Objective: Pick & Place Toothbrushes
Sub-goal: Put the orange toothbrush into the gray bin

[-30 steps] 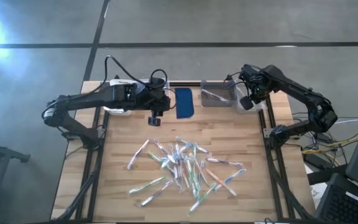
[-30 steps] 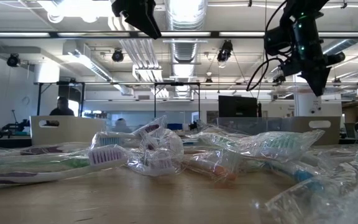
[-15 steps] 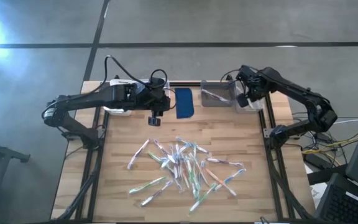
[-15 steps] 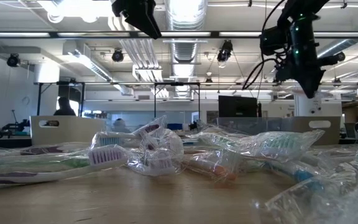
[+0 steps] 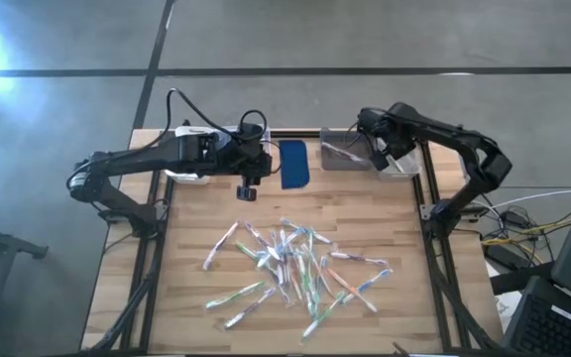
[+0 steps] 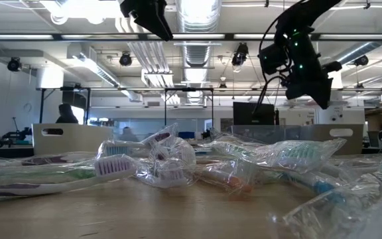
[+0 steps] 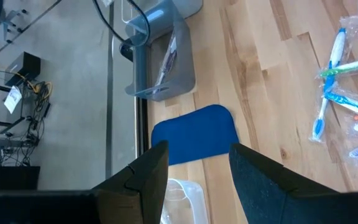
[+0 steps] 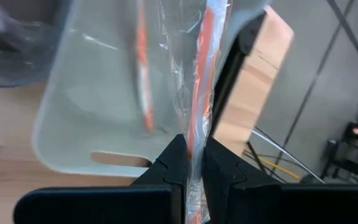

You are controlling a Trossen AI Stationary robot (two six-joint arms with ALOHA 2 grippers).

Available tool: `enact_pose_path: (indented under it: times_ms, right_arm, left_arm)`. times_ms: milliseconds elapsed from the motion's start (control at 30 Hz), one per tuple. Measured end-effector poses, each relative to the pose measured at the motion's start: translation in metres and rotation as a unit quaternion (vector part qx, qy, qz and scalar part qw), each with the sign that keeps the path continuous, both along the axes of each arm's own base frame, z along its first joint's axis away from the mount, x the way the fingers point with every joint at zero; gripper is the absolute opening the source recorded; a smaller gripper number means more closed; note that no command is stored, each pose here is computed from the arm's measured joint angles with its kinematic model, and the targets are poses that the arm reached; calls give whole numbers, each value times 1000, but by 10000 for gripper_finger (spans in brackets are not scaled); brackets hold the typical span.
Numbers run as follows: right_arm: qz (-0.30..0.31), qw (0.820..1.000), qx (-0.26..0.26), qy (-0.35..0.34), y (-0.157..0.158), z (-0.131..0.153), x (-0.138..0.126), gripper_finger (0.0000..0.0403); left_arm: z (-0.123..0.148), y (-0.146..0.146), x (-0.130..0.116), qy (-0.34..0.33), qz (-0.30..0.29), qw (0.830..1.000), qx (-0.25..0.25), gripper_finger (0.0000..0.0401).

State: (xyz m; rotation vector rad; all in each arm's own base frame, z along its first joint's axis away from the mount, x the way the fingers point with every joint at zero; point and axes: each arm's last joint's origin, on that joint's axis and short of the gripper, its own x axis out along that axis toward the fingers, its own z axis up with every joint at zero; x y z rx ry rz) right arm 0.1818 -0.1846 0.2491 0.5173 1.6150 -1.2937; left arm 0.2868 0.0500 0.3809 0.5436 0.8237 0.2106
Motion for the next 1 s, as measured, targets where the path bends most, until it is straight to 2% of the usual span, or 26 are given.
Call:
enact_pose_path:
  times_ms: [367,1000]
  right_arm:
    - [-22,996,77,-30,-17,-15,-8,20]
    - [-18,989,145,-26,-47,-42,-23,20]
  left_arm:
    - [0,0,0,-3,0,1000,0,174]
    - [2,0,2,-16,1,1000,1,174]
